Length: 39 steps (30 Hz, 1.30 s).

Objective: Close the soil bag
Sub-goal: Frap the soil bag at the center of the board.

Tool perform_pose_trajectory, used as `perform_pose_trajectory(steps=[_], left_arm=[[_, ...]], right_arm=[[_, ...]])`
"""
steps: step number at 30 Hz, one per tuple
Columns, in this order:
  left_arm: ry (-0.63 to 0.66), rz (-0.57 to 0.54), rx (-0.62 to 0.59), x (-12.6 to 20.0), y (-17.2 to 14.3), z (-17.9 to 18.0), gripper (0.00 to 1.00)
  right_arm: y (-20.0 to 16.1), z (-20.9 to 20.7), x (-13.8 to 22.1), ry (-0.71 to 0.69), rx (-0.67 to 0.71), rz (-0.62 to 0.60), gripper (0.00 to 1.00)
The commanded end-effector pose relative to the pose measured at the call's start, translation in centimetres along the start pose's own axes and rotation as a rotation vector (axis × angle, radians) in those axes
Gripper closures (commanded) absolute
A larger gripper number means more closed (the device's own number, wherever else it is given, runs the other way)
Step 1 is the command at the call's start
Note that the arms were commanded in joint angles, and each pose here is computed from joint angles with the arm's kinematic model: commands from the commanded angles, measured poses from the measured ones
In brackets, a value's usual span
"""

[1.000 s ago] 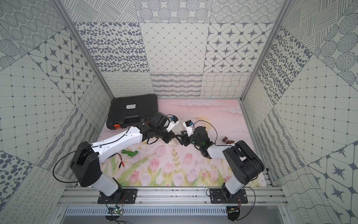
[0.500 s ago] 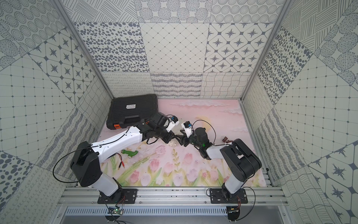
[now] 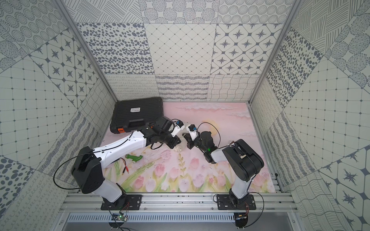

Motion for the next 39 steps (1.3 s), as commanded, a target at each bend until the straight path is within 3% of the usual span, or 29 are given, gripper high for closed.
perform_pose_trajectory(steps=[1,5,10,17,22,28,30,34,39], left_arm=[[0.082,0.186,0.053,-0.6,-4.6,1.1,1.00],[0.159,0.352,0.097,-1.3,-8.6,2.0,1.00],[0.262,0.444,0.076,-1.6,-11.4,2.1,1.00],[0.460,0.675,0.016,-0.9,-15.5,3.1,0.98],[0.565,0.683,-0.016,0.4,-16.3,3.8,0.95],[0.551,0.509,-0.027,0.6,-14.3,3.6,0.90],[0.490,0.361,-0.026,0.4,-12.5,2.8,0.83],[0.314,-0.095,-0.026,2.1,-5.4,0.0,0.69],[0.199,-0.379,-0.068,5.3,0.6,-1.8,0.57]], right_arm=[[6.3,-1.6,3.1,-0.096,-0.019,-0.185,1.00],[11.9,-3.1,6.8,-0.180,-0.080,-0.283,1.00],[16.7,-2.4,9.8,-0.229,-0.102,-0.389,1.00],[20.0,-1.1,11.4,-0.210,-0.149,-0.461,1.00],[20.6,-0.7,12.0,-0.207,-0.147,-0.468,1.00],[19.8,-0.4,11.3,-0.169,-0.165,-0.427,1.00],[19.5,0.2,10.7,-0.127,-0.174,-0.407,1.00],[18.0,2.3,9.0,-0.047,-0.144,-0.329,1.00],[16.4,3.0,7.8,-0.025,-0.144,-0.273,1.00]])
Point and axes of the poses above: each gripper's point midway between its finger pads, its own x axis back along the fingers, its own z axis along the line the jaws close on, y = z × x, the point moved 2 cm from there along x, back along the fingers, and after that the axes turned 11 degrees about -x, right-handed, at the moved point
